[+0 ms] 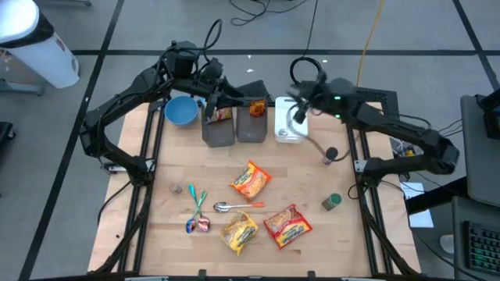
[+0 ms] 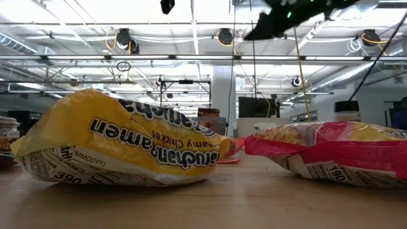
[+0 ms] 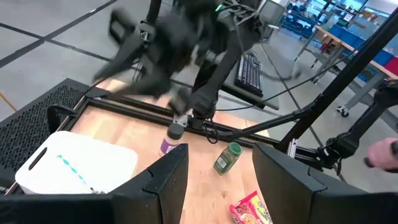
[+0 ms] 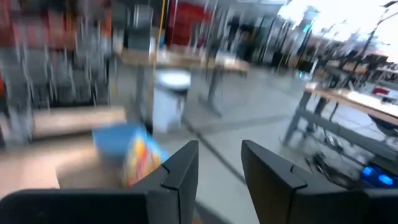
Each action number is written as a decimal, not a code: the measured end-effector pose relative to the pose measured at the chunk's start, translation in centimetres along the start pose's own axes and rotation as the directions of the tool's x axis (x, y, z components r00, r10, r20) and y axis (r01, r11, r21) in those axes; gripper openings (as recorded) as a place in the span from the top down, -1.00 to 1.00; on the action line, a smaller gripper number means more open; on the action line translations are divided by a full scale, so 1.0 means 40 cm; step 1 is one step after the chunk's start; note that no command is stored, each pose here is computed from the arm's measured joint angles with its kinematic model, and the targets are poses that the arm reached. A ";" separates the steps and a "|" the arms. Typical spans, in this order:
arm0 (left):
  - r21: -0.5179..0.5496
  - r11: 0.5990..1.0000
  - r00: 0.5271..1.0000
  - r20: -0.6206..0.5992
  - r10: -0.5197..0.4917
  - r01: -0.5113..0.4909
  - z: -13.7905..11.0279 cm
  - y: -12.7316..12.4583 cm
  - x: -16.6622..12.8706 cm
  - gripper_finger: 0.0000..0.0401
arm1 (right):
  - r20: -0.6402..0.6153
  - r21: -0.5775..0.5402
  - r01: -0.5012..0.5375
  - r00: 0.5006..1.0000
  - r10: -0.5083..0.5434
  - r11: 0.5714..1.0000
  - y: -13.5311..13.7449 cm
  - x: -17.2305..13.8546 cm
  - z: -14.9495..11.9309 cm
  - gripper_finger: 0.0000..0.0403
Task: Pick & Place Food Item
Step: Put the violet seasoning bottle into the right black bin
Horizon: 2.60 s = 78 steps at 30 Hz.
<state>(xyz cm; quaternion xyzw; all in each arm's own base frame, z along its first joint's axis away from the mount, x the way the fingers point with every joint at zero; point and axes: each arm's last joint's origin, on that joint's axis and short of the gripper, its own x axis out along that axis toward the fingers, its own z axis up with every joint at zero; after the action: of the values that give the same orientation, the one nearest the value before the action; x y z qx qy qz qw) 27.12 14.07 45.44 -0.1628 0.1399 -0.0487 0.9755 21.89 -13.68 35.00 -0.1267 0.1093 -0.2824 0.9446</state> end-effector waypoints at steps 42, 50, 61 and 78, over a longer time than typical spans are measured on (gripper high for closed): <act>-0.253 0.966 0.996 0.067 0.066 -0.047 -0.297 -0.073 -0.017 0.07 | 0.459 0.745 -0.435 0.884 0.085 0.506 0.062 -0.176 -0.166 0.41; -0.327 0.945 0.962 0.266 0.066 0.026 -0.378 -0.076 0.015 0.07 | 0.583 0.686 -0.560 0.805 0.110 0.464 0.059 -0.178 -0.145 0.20; -0.305 0.950 0.943 0.332 0.034 0.073 -0.374 -0.073 0.043 0.07 | 0.196 0.508 -0.469 0.880 0.433 0.723 0.012 -0.201 0.036 -0.01; -0.284 0.954 0.925 0.380 0.020 0.096 -0.363 -0.079 0.039 0.07 | -0.649 0.376 -0.283 0.598 0.469 0.882 0.046 -0.343 0.096 0.11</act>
<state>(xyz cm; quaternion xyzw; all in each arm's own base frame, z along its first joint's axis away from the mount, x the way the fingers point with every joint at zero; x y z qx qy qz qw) 24.28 6.45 32.89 -0.3167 -0.0484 -0.0140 0.9472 12.68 -3.81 39.94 0.1335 0.4633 -0.1126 0.8688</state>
